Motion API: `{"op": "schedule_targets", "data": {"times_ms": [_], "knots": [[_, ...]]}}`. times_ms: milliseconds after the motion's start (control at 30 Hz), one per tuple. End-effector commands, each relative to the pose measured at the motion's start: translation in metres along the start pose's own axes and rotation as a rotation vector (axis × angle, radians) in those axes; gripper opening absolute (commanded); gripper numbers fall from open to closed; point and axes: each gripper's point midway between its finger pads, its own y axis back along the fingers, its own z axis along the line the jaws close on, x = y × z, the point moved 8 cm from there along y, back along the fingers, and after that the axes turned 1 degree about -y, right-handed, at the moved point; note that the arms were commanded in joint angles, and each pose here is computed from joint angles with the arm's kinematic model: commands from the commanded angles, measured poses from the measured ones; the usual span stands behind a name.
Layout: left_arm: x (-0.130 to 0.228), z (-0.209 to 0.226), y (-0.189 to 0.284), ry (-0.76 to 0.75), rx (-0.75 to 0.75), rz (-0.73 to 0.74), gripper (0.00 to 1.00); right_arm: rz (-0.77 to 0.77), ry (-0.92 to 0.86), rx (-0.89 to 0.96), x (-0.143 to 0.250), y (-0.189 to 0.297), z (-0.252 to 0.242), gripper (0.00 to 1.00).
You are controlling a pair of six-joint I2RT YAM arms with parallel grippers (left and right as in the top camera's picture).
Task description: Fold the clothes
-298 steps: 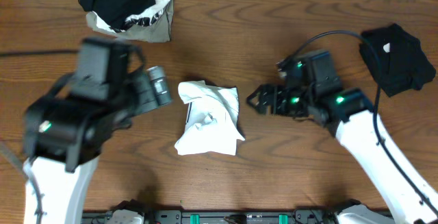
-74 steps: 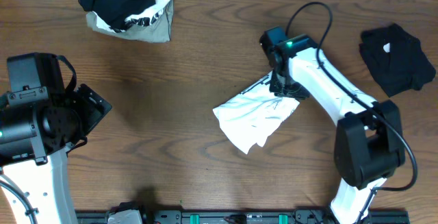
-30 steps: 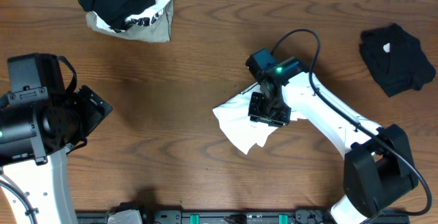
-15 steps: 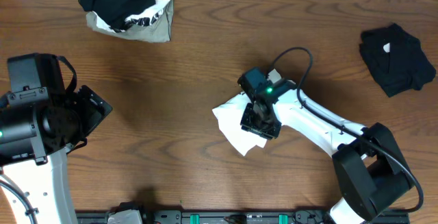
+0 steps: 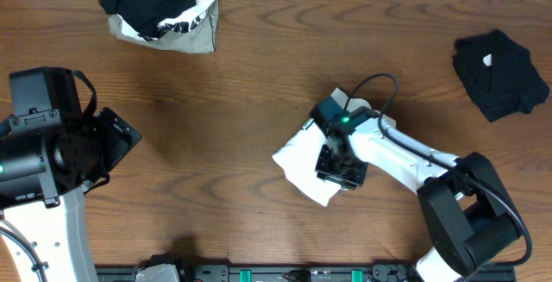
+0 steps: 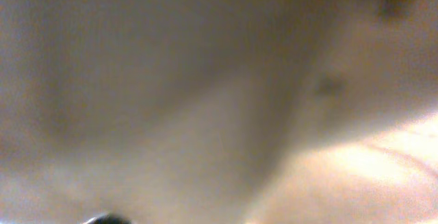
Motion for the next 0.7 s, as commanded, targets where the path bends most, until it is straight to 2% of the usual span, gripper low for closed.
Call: {"op": "schedule_targets", "data": {"times_ms": [0,133,367,533,667], "knots": [[-0.001,0.002,-0.002,-0.006,-0.023,0.001,0.98,-0.025,0.063,0.04,-0.019,0.002,-0.021,0.41],[-0.001,0.002,-0.002,-0.007,-0.023,0.002,0.98,-0.023,0.034,0.08,-0.039,0.008,-0.049,0.43],[-0.002,0.001,-0.002,-0.005,-0.017,-0.007,0.98,-0.028,0.092,0.071,-0.07,0.033,-0.075,0.6],[-0.003,0.001,-0.002,-0.004,-0.015,-0.01,0.98,-0.08,0.2,0.051,-0.086,0.071,-0.069,0.62],[-0.003,0.001,-0.002,-0.004,-0.015,-0.01,0.98,-0.147,0.196,0.08,-0.096,0.1,-0.067,0.62]]}}
